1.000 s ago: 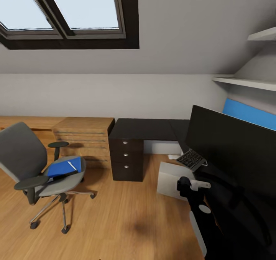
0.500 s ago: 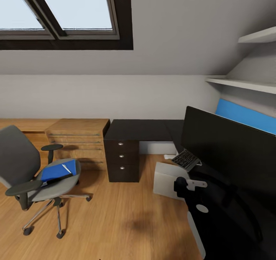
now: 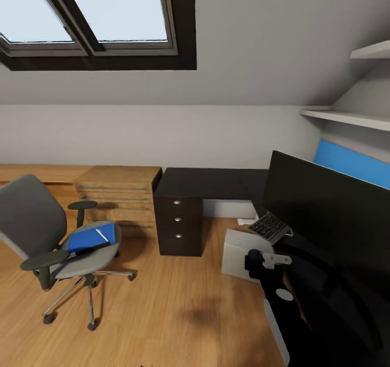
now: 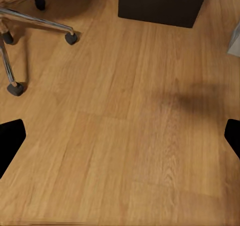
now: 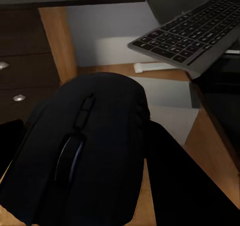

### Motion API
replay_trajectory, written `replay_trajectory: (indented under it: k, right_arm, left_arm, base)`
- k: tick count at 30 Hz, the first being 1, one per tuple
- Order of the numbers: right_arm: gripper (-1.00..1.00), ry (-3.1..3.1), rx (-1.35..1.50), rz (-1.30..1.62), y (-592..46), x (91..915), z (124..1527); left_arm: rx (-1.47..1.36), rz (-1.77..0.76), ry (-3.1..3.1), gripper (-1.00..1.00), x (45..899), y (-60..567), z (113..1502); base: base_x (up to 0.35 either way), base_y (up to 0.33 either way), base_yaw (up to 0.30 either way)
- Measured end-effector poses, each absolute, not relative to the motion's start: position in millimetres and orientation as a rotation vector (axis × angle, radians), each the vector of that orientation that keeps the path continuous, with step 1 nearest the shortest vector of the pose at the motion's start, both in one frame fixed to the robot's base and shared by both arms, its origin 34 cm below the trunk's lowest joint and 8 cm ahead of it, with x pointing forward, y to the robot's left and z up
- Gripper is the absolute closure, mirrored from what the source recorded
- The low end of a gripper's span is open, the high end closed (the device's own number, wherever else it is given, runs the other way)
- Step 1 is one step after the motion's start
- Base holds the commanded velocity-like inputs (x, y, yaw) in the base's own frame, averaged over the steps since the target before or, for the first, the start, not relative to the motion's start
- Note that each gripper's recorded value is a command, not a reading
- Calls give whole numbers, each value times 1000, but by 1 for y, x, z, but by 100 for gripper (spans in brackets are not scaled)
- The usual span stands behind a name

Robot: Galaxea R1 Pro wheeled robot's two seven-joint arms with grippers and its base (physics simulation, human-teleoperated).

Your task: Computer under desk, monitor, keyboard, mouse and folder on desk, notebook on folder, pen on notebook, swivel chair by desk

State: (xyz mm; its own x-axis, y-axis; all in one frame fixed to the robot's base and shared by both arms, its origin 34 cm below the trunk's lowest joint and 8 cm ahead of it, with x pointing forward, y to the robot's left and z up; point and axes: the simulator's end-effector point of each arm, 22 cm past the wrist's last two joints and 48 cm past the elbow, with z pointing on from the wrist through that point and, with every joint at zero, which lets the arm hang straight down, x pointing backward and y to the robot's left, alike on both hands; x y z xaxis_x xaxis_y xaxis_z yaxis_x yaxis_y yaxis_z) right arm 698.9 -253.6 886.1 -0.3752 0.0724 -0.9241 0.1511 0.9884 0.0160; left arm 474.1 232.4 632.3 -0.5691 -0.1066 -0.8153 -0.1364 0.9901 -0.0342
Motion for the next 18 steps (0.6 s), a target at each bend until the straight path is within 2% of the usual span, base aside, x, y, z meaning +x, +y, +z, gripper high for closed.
replay_trajectory:
  k: [4, 9, 18]
  right_arm:
    - [100, 1955, 161, -85, -254, 699, 885]
    - [100, 1958, 161, -86, -254, 698, 882]
    - [100, 1964, 161, -88, -255, 698, 879]
  left_arm:
    - [-170, 41, 2185, -100, 473, 233, 631]
    - [-170, 41, 2188, -100, 472, 233, 630]
    - [-170, 42, 2192, -100, 471, 233, 629]
  base:
    - [33, 0, 232]
    - [278, 0, 211]
    - [332, 77, 31]
